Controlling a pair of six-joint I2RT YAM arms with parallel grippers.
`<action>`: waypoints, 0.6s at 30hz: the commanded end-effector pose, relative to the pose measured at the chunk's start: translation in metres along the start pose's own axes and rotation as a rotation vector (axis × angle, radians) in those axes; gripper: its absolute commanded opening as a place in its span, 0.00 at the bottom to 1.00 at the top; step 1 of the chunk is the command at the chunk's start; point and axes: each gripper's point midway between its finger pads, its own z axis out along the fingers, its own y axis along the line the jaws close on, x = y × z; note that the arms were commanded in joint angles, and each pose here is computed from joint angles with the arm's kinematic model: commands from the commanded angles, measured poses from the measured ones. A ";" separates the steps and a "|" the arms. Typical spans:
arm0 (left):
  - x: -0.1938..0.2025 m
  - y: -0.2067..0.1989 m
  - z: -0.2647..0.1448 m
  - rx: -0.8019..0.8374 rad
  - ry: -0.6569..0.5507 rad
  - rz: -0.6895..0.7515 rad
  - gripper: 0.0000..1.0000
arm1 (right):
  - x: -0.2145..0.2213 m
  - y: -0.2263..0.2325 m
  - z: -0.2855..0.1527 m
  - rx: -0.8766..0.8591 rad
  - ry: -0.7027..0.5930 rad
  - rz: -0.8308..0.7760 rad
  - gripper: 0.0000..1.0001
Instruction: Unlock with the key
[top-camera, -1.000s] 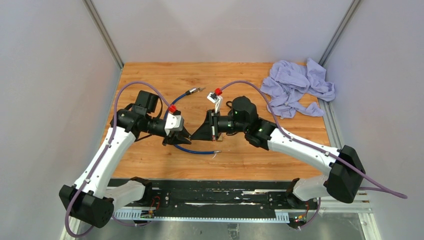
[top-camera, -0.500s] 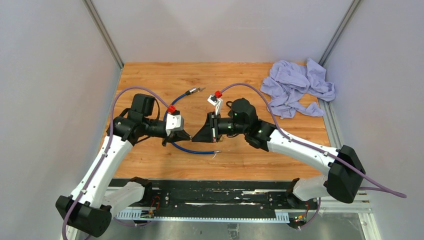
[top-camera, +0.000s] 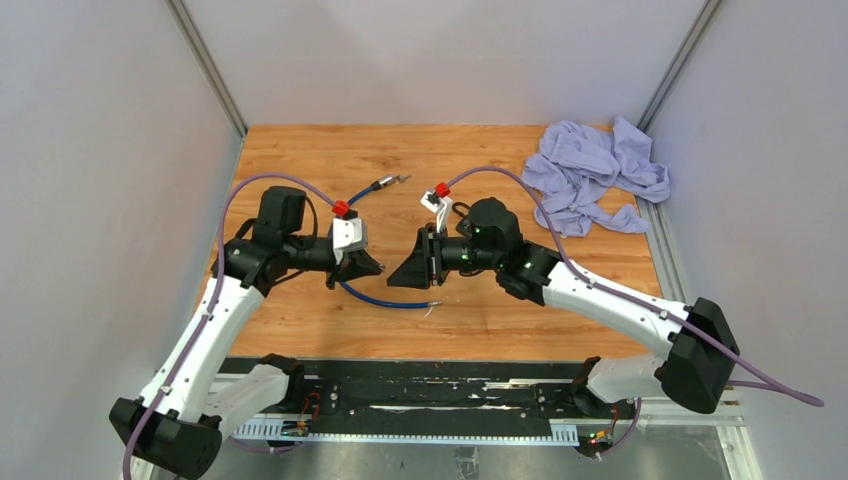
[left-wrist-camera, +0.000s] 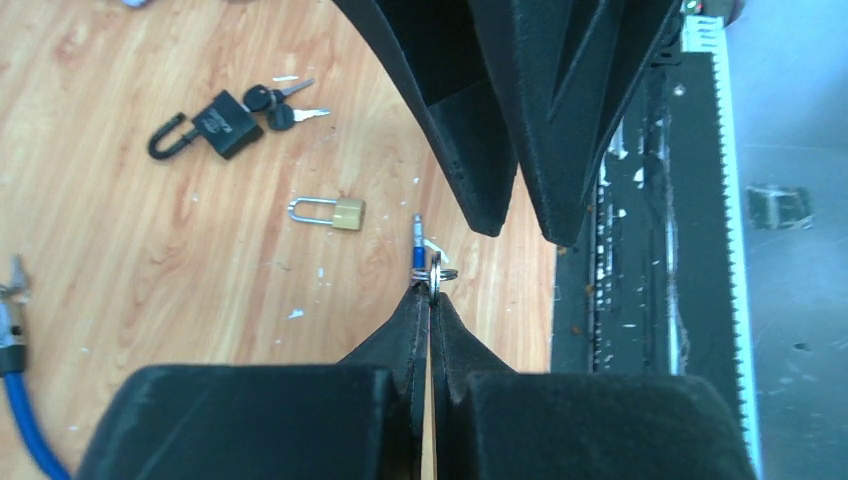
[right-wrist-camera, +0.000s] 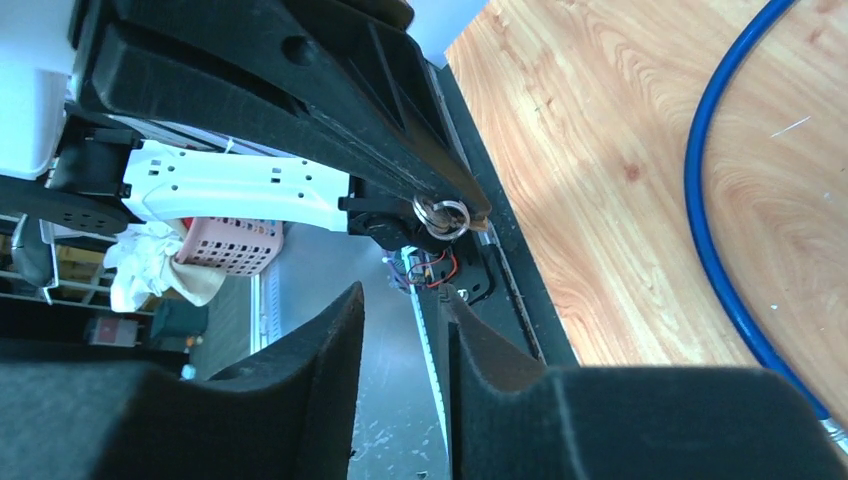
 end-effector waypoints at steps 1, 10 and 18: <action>-0.016 -0.007 0.005 0.055 -0.043 -0.191 0.00 | -0.023 0.008 -0.008 0.015 -0.068 -0.111 0.34; -0.022 -0.024 0.009 0.158 -0.073 -0.405 0.00 | -0.032 -0.005 -0.004 0.074 -0.090 -0.158 0.32; -0.020 -0.029 0.009 0.173 -0.067 -0.438 0.00 | -0.032 -0.009 -0.001 0.089 -0.059 -0.181 0.25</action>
